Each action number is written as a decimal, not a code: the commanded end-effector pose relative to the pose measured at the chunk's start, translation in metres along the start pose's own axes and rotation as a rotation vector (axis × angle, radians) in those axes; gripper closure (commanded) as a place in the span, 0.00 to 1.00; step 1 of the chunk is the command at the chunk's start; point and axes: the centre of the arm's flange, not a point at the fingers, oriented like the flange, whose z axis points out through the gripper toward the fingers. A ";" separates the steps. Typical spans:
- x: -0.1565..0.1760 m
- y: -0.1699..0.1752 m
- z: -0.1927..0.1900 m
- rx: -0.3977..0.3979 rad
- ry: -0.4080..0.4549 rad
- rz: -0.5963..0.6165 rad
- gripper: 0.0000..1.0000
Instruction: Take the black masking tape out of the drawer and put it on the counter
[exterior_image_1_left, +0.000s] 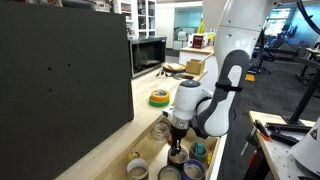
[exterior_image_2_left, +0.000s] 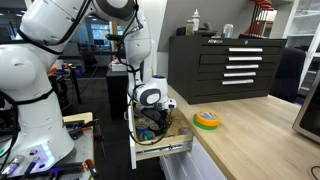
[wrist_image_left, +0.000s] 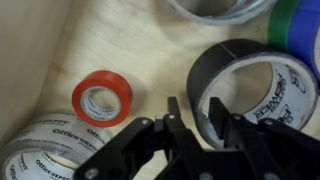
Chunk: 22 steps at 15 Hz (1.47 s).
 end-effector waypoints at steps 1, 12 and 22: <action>-0.003 0.000 -0.008 0.027 0.008 0.001 0.91; -0.019 -0.006 -0.041 0.101 -0.005 0.002 0.95; -0.018 -0.016 -0.119 0.121 -0.001 -0.066 0.95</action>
